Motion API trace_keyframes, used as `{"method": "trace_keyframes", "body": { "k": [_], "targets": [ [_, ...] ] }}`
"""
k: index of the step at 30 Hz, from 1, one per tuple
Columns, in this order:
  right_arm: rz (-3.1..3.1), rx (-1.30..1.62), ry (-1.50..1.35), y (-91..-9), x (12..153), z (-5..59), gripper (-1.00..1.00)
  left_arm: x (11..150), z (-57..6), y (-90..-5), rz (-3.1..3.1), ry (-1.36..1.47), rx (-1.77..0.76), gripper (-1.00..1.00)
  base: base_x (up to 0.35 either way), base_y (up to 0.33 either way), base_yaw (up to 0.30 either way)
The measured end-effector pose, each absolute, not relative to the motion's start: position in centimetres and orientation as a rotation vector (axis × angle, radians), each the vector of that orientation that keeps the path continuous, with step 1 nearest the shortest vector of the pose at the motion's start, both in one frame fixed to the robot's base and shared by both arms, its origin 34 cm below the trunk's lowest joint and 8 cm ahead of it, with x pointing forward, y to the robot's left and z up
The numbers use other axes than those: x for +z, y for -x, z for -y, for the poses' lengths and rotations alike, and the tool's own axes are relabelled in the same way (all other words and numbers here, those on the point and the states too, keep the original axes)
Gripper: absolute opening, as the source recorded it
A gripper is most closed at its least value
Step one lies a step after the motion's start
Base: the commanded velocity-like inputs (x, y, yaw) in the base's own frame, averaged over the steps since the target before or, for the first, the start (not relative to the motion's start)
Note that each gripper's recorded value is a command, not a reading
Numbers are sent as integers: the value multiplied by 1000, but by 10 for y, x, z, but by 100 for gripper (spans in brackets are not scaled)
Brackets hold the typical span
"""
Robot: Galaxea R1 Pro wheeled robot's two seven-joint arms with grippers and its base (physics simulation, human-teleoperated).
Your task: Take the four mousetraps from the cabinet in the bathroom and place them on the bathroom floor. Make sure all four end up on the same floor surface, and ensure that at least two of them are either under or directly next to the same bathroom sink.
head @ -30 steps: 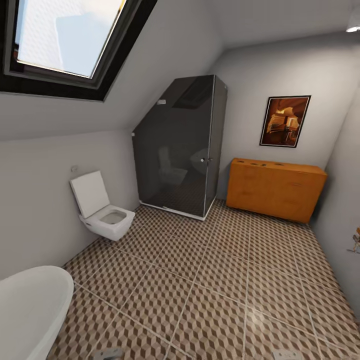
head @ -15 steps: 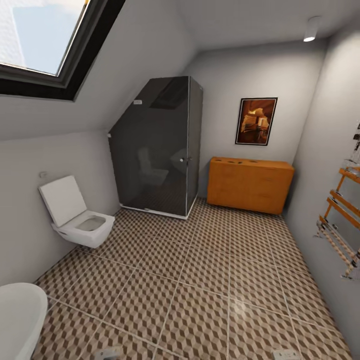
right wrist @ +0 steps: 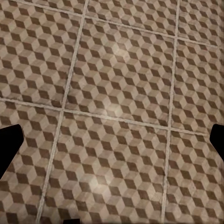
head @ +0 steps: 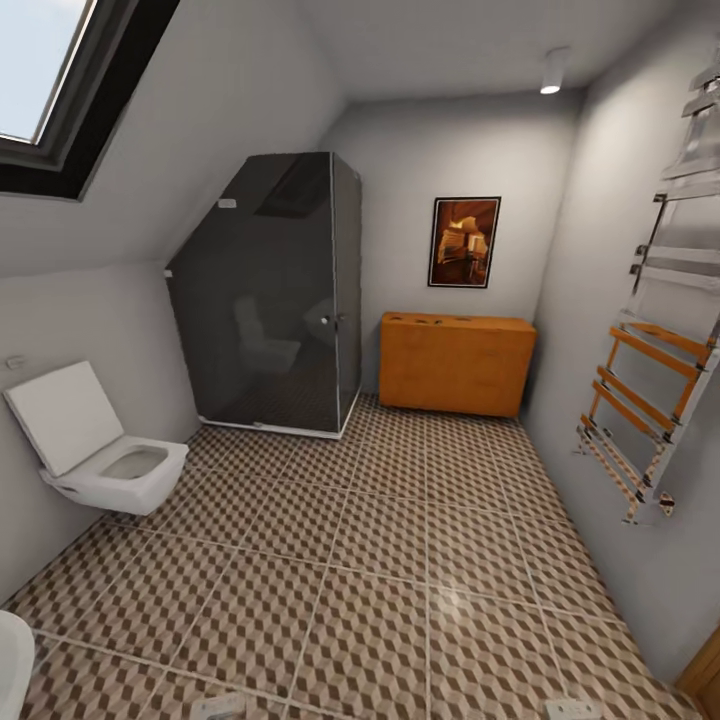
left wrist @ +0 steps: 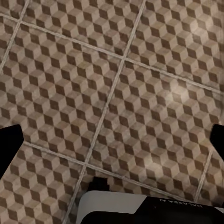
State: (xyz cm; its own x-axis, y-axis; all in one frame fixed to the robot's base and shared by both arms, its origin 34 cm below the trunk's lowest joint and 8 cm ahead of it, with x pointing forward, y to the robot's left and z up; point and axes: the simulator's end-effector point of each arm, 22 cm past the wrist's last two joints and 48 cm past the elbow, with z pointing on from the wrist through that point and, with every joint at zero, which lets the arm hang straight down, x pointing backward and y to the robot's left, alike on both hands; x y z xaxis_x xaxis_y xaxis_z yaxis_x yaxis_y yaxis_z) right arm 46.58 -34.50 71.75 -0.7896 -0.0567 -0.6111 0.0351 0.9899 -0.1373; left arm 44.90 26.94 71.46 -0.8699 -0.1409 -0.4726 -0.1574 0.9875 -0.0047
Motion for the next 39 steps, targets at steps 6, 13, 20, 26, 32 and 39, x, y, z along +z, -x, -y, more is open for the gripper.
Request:
{"method": "trace_keyframes", "body": {
  "k": [6, 13, 20, 26, 32, 39],
  "targets": [
    [-2474, -186, 15, -466, 718, 345, 100, 715, -269, -449, -2641, 211, 45, 100, 0, 0, -80],
    [-2474, -186, 15, -466, 718, 345, 100, 715, -269, -449, -2642, 212, 46, 100, 0, 0, -17],
    [-2474, -186, 14, -466, 718, 345, 100, 715, -269, -449, -2642, 212, 46, 100, 0, 0, -3],
    [-2474, -186, 15, -466, 718, 345, 100, 715, -269, -449, -2642, 211, 44, 100, 0, 0, 0],
    [-2474, -186, 15, -466, 718, 345, 100, 715, -268, -450, -2637, 214, 42, 100, 11, 0, 0],
    [-2474, -186, 15, -466, 718, 345, 100, 720, -269, -458, -2594, 209, 48, 100, 25, 0, 0]
  ]
}}
